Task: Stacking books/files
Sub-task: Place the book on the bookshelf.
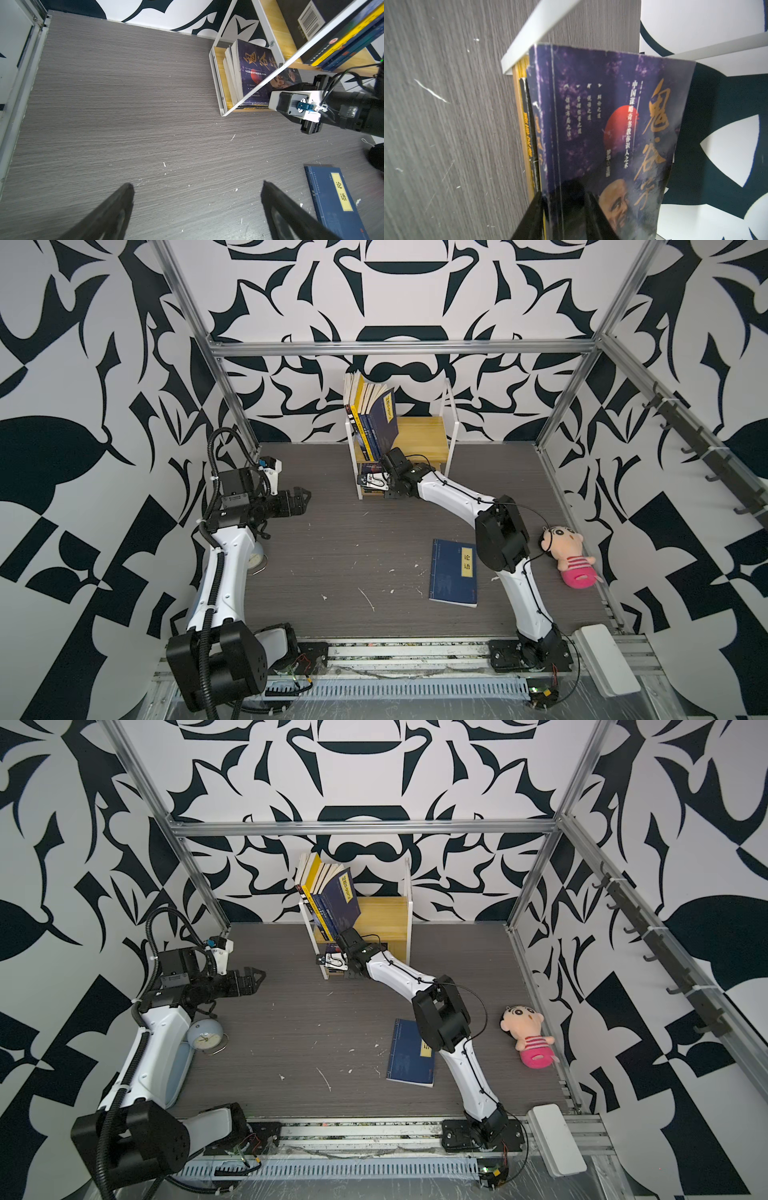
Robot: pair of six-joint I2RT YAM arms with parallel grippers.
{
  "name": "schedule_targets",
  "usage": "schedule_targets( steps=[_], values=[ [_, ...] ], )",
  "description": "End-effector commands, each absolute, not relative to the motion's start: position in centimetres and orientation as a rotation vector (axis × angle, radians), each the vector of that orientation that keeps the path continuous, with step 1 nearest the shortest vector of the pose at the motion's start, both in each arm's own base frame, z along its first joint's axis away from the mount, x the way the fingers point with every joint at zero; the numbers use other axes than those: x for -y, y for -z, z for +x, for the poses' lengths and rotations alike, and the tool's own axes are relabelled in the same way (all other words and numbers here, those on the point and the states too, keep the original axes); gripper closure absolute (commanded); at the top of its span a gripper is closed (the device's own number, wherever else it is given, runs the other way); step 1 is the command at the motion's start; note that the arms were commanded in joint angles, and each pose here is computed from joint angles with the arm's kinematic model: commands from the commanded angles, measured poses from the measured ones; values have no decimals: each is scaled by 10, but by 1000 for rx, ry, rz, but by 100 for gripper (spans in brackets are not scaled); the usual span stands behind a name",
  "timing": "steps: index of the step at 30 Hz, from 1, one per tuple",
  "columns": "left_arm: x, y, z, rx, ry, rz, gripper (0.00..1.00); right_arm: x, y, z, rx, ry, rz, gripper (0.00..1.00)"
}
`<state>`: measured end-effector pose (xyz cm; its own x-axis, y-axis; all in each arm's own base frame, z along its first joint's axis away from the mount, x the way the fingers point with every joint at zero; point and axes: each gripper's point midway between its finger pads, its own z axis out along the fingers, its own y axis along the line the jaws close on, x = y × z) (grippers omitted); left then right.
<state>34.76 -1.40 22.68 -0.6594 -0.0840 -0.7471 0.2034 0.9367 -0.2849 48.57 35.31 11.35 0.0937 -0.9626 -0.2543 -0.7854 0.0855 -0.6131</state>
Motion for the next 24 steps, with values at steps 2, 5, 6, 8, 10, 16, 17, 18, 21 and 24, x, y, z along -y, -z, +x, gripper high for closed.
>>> schedule_targets(
  steps=[2, 5, 6, 8, 10, 16, 17, 18, 21, 24],
  values=[
    [16, -227, 345, -2241, 462, 85, 0, -348, -158, 484, -1685, 361, -1700, 62],
    [17, -227, 345, -2241, 464, 85, 0, -341, -163, 482, -1687, 358, -1705, 63],
    [17, -226, 345, -2238, 466, 87, 0, -338, -162, 482, -1693, 355, -1703, 64],
    [17, -227, 345, -2238, 470, 85, 0, -332, -159, 485, -1712, 370, -1697, 67],
    [17, -228, 344, -2239, 466, 83, 0, -329, -156, 485, -1719, 374, -1701, 69],
    [17, -228, 344, -2236, 461, 89, 0, -327, -148, 486, -1735, 373, -1704, 68],
    [16, -228, 344, -2238, 459, 85, 0, -327, -148, 485, -1737, 367, -1708, 66],
    [16, -227, 344, -2238, 461, 85, 0, -328, -148, 485, -1734, 357, -1708, 64],
    [16, -226, 344, -2237, 461, 84, 0, -327, -147, 489, -1734, 374, -1694, 65],
    [15, -227, 344, -2238, 460, 79, 0, -322, -147, 497, -1745, 427, -1667, 69]
  ],
)
